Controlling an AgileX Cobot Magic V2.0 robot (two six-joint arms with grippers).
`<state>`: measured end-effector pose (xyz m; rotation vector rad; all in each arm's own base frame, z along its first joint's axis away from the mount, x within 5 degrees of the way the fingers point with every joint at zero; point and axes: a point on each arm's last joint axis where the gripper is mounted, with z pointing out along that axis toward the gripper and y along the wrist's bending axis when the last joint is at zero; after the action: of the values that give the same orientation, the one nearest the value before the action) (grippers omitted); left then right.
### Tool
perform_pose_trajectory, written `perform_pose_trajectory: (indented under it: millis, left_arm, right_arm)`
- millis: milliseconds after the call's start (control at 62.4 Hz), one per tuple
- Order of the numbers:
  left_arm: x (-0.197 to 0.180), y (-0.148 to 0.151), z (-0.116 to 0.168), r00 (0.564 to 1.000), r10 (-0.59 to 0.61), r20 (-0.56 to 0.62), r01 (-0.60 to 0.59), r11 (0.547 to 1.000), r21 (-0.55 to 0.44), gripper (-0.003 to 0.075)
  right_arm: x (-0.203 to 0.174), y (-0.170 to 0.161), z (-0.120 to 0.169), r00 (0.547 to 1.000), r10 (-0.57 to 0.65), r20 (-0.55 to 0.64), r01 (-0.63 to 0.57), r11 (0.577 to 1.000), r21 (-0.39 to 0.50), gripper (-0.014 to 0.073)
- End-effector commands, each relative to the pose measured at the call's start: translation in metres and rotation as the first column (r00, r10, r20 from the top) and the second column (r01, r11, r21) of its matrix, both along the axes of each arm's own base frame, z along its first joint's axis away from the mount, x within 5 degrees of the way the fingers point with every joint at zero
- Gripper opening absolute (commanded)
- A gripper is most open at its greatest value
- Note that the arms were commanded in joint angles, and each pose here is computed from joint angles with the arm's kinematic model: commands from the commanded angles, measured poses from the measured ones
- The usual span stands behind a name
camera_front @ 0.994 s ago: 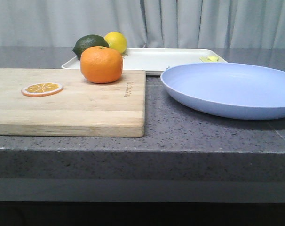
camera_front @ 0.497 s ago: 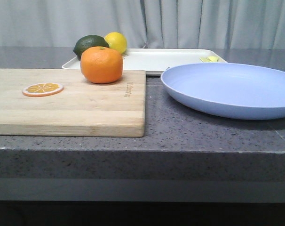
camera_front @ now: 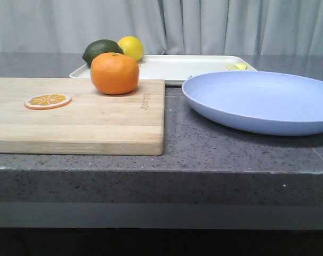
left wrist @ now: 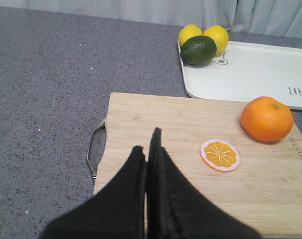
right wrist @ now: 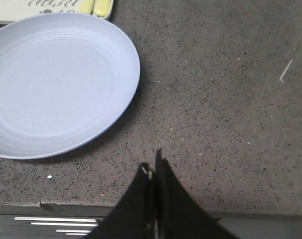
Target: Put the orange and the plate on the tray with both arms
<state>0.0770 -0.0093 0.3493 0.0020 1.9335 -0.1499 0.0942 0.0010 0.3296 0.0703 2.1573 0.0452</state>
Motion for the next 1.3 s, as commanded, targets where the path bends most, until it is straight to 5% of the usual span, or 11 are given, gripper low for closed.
perform_pose_trajectory:
  millis: [0,128,321,417,722,978,1283]
  left_arm:
    - [0.007,-0.001,0.014,0.997,0.003,0.073,-0.002,1.0,-0.02,-0.0019]
    - [0.012,0.0,0.013,0.998,0.005,0.058,-0.005,1.0,-0.011,0.005]
    - [0.012,0.0,0.014,0.998,0.006,0.065,-0.006,1.0,-0.012,0.0488]
    - [0.013,0.0,0.013,0.998,0.006,0.057,-0.005,1.0,-0.011,0.0622]
    - [0.027,-0.022,0.019,0.974,-0.208,0.092,0.205,0.978,0.039,0.0618]
    - [0.072,-0.065,0.019,0.918,-0.396,-0.019,0.396,0.914,0.085,0.0623]
    - [0.144,-0.127,0.013,0.861,-0.486,-0.147,0.506,0.845,0.173,0.0631]
  right_arm:
    - [0.008,-0.002,0.013,0.998,0.003,0.064,0.0,0.999,-0.044,-0.0052]
    - [0.009,-0.002,0.012,0.998,0.038,0.056,-0.032,0.994,-0.104,0.012]
    - [0.01,-0.002,0.012,0.997,0.049,0.059,-0.042,0.992,-0.118,0.056]
    - [0.01,-0.001,0.012,0.997,0.051,0.058,-0.044,0.993,-0.108,0.0657]
    - [0.009,0.013,0.012,0.982,0.182,0.058,-0.177,0.98,-0.088,0.0652]
    - [0.008,0.019,0.012,0.966,0.252,0.059,-0.245,0.964,-0.103,0.0652]
    - [0.008,0.019,0.012,0.966,0.252,0.06,-0.245,0.964,-0.103,0.0652]
